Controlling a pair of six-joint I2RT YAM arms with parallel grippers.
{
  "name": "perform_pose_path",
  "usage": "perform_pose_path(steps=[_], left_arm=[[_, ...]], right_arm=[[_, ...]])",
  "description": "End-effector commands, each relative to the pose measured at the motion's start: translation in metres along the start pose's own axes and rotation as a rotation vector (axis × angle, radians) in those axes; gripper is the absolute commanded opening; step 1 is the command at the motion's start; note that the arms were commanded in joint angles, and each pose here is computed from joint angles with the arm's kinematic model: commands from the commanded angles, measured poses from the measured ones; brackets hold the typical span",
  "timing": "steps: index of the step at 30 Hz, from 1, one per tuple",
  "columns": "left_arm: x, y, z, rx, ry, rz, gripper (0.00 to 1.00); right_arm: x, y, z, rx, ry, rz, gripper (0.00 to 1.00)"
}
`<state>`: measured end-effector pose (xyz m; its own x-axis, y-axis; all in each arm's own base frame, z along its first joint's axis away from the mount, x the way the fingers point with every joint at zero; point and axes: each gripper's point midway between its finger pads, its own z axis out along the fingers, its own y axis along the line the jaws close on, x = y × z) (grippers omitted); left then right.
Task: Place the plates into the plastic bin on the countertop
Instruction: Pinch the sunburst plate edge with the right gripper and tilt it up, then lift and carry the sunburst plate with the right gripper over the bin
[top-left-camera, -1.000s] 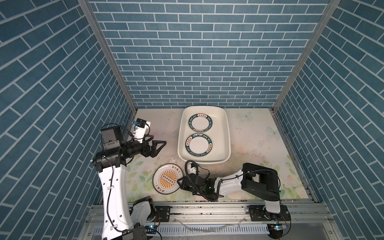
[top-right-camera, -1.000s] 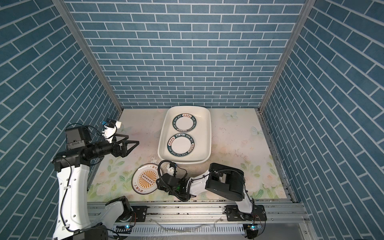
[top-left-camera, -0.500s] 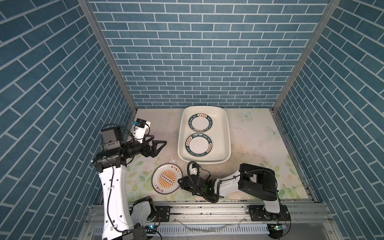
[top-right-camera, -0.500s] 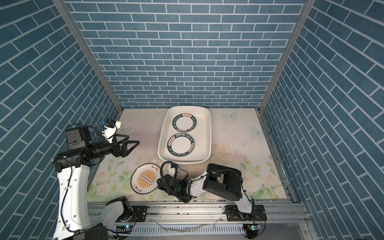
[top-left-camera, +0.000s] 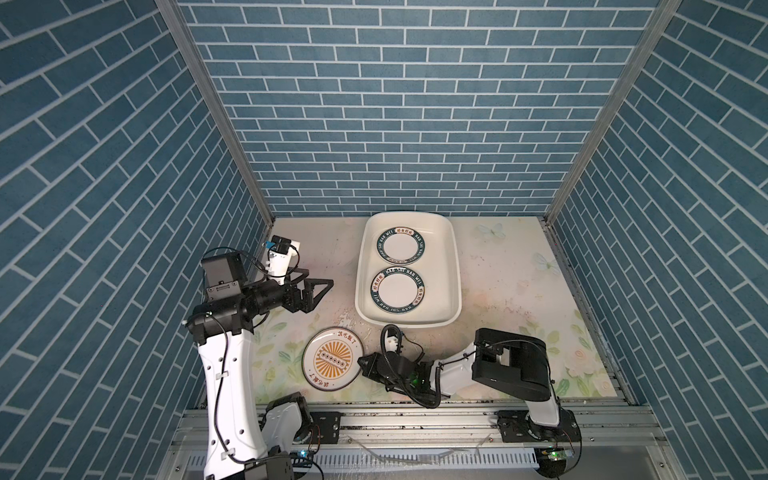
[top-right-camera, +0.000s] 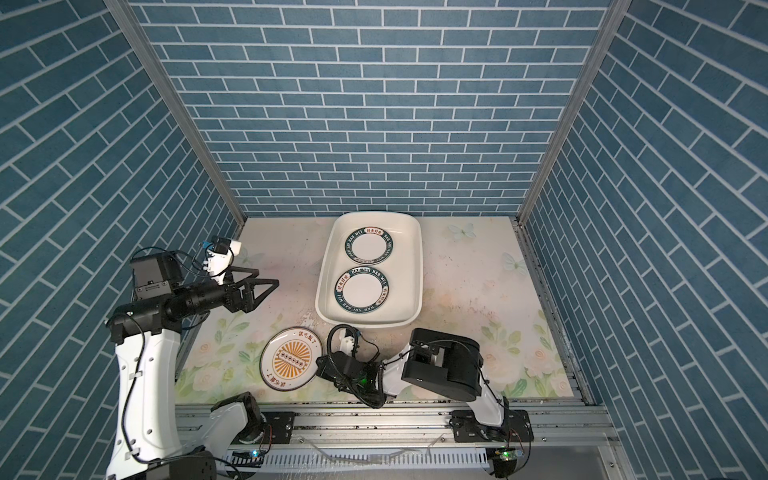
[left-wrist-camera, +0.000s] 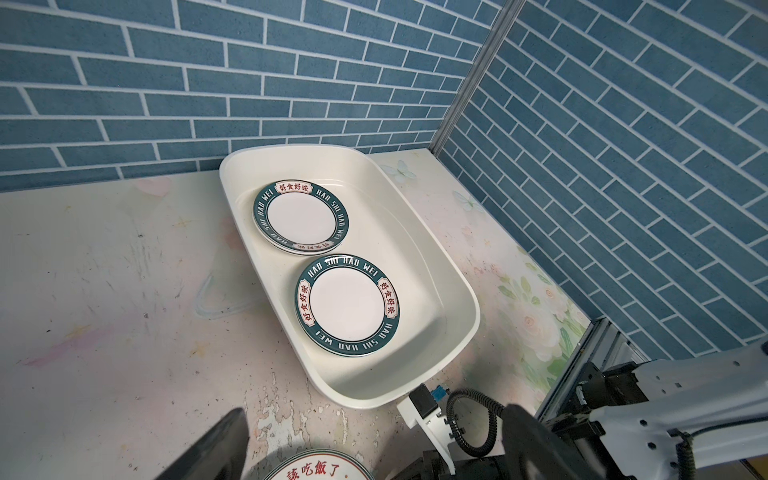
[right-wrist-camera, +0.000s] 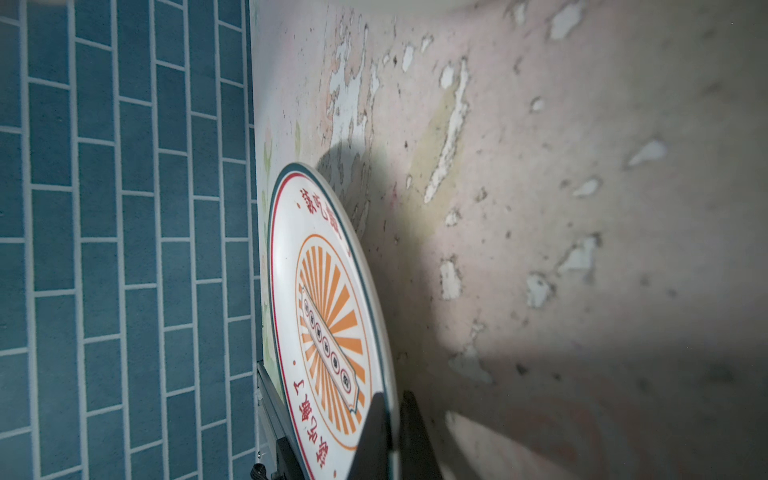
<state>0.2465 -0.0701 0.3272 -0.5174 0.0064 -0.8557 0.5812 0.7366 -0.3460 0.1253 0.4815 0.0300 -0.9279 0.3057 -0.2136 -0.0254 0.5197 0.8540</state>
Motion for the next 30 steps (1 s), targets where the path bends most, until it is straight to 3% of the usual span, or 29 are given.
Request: perform_pose_path(steps=[1, 30], left_arm=[[-0.004, -0.004, 0.000, 0.022, -0.016, 0.001, 0.97], [-0.021, -0.007, -0.005, 0.013, -0.056, -0.006, 0.96]], right_arm=[[-0.008, 0.000, -0.001, -0.013, -0.042, -0.003, 0.00], [-0.006, 0.066, -0.022, -0.162, -0.013, -0.161, 0.00]])
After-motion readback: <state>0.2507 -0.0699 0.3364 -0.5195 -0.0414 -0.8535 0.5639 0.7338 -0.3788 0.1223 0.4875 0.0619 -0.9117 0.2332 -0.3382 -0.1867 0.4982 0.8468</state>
